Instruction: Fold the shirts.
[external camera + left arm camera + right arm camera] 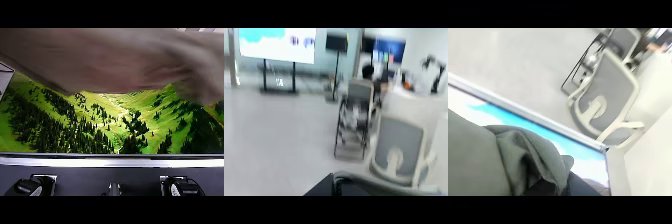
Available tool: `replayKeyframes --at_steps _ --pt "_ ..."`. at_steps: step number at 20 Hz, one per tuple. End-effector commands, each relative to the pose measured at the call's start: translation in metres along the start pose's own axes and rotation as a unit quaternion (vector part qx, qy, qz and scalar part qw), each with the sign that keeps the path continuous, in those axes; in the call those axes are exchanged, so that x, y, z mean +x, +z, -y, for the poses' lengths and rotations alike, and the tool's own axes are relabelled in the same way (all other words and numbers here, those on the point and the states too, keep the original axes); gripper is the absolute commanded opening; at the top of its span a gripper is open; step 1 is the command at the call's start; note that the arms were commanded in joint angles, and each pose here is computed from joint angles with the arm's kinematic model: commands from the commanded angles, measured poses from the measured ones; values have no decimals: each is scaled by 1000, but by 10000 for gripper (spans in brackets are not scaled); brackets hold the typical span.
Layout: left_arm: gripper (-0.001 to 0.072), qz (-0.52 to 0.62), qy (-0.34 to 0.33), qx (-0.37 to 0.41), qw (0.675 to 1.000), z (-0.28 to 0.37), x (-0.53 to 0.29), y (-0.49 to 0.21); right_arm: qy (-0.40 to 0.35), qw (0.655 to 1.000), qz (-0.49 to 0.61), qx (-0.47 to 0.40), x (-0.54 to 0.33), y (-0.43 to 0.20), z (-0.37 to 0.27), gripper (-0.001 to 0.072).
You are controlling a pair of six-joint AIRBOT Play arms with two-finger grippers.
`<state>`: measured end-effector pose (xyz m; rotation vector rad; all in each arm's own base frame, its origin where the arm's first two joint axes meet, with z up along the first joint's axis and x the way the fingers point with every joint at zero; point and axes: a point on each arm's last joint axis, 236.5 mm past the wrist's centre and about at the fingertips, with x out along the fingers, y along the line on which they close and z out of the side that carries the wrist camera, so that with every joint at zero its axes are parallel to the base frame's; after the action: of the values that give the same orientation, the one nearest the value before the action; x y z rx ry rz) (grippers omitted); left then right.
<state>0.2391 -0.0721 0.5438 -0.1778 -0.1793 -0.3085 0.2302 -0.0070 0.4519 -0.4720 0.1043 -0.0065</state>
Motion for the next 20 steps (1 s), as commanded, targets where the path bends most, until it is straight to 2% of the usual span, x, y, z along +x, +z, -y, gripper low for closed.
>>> replayKeyframes --at_steps 1,5,7,10,13,16,20 --pt "27 69 13 4 997 -2 -47 45 -37 999 25 7 -39 14 17 17" --pt "27 12 43 19 999 -18 -29 11 7 998 -62 17 -18 -25 -2 17" --pt "28 -46 70 34 996 -35 -6 -29 58 984 -168 18 4 -71 -24 17" --pt "27 -157 90 43 982 -56 45 -125 166 912 -374 20 43 -168 -77 18" --pt "28 -305 101 60 945 -80 88 -264 253 838 -483 33 93 -257 -138 18" --pt "28 -415 110 50 902 -101 114 -400 309 802 -504 89 149 -329 -209 18" --pt "29 -508 128 -46 851 -98 120 -507 332 801 -453 208 215 -338 -264 20"
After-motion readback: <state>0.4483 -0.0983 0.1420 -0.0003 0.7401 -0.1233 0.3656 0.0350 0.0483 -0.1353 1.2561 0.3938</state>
